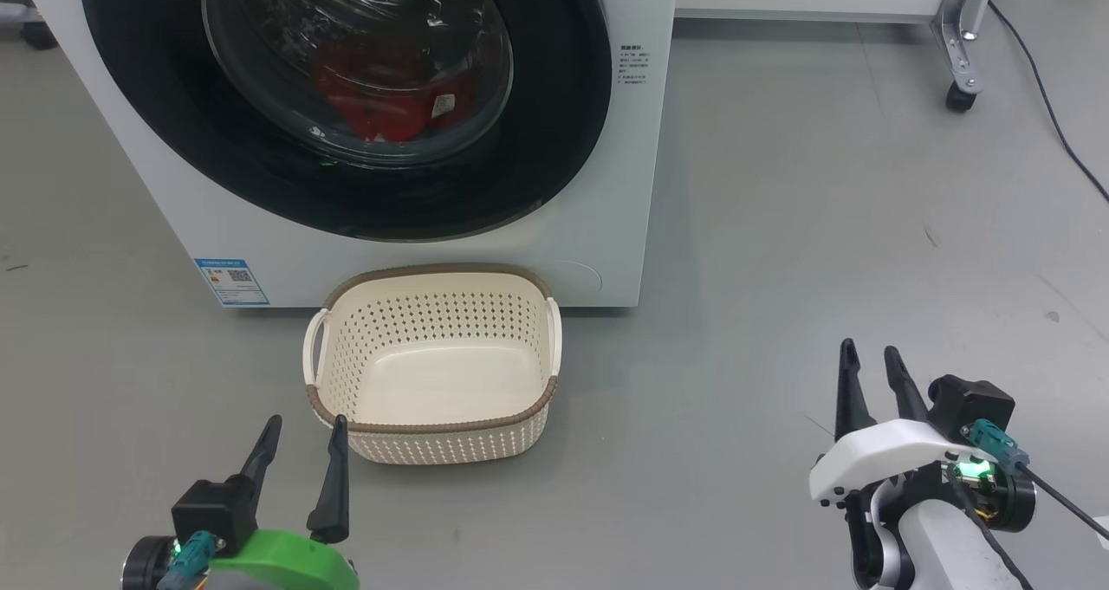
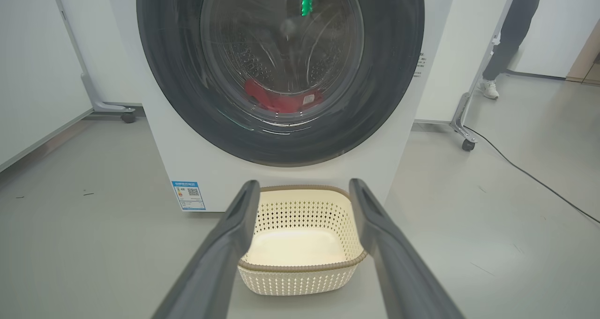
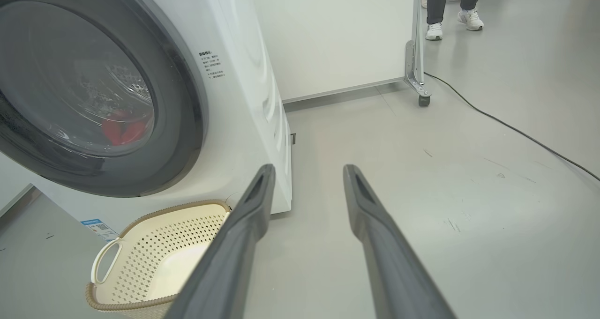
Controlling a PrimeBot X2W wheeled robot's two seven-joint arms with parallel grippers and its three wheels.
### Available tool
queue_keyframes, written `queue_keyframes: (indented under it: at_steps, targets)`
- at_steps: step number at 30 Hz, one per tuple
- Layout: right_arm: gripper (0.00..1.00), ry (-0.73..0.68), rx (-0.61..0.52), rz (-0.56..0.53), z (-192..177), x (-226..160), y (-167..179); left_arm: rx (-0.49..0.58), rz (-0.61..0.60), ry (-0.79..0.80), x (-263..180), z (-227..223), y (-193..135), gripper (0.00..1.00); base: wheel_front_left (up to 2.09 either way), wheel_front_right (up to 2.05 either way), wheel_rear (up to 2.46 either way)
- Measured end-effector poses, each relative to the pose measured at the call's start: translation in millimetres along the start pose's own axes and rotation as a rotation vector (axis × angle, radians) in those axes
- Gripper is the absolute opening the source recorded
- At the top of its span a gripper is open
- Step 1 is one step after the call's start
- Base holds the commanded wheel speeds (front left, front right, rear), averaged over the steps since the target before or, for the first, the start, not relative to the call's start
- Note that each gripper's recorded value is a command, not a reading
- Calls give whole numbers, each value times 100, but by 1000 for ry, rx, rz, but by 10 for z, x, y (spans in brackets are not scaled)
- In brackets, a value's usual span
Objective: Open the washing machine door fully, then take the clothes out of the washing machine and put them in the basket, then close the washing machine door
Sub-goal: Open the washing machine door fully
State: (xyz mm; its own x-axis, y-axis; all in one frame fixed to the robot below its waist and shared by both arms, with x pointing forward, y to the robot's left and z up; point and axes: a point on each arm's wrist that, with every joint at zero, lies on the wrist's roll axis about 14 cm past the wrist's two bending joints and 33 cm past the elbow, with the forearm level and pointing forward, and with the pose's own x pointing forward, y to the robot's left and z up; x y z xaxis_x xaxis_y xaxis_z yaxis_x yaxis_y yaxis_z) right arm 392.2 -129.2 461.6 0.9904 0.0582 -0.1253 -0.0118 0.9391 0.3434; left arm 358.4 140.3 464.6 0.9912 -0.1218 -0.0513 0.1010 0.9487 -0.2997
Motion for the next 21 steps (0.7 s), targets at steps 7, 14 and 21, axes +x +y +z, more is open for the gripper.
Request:
queue_keyframes:
  at_steps: [7, 14, 21]
  targets:
    - [0, -14, 40, 24, 39, 78, 47, 4, 3, 12, 31, -35, 17, 100, 0, 0, 0]
    - [0, -46, 273, -5, 182, 264, -66, 2, -4, 8, 122, -16, 17, 100, 0, 0, 0]
    - [0, -59, 596, -22, 350, 568, -155, 9, 1, 25, 187, -65, 45, 100, 0, 0, 0]
